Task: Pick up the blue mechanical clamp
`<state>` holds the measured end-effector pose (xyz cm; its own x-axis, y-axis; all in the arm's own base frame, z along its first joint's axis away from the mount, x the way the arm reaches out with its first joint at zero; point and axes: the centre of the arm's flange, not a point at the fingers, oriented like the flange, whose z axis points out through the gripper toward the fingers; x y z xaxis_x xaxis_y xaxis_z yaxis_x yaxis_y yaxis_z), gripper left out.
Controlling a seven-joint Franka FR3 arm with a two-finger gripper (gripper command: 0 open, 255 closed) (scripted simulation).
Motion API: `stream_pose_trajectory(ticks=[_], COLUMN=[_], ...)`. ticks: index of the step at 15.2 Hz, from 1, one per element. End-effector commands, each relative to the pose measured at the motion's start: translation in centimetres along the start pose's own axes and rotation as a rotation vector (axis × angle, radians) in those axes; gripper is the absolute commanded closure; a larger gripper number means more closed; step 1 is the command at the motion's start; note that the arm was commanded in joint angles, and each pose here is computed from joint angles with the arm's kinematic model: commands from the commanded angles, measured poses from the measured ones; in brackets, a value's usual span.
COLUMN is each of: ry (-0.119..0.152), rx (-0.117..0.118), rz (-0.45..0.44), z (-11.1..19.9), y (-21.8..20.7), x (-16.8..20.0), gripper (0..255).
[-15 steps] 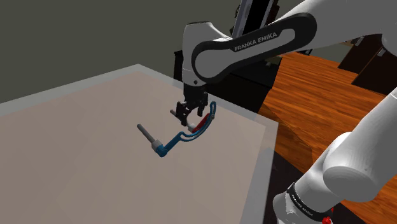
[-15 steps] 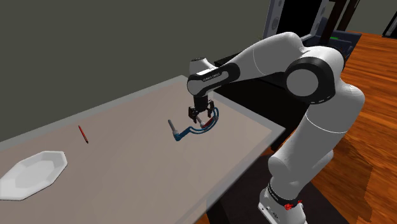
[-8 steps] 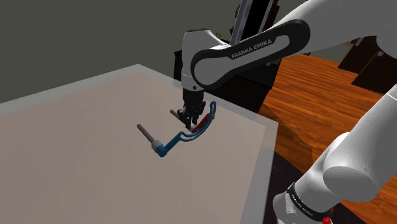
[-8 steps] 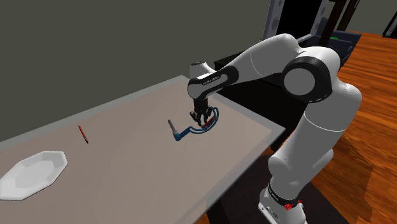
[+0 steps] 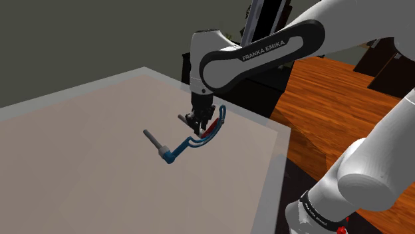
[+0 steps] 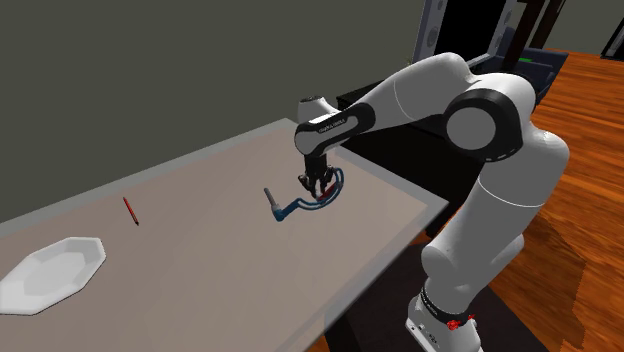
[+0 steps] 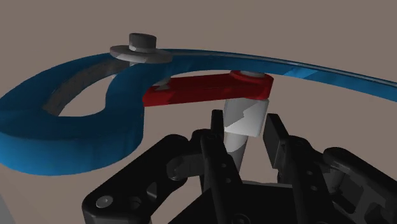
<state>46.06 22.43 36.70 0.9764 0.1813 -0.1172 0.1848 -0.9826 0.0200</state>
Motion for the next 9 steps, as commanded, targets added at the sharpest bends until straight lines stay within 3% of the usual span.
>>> stream_pose_trajectory(ticks=[1, 9], ry=[-0.001, -0.001], rx=[0.0, 0.0], rz=[0.0, 0.0], z=[-0.8, -5.0], y=[0.0, 0.1], x=[-0.1, -0.6], gripper=[255, 255])
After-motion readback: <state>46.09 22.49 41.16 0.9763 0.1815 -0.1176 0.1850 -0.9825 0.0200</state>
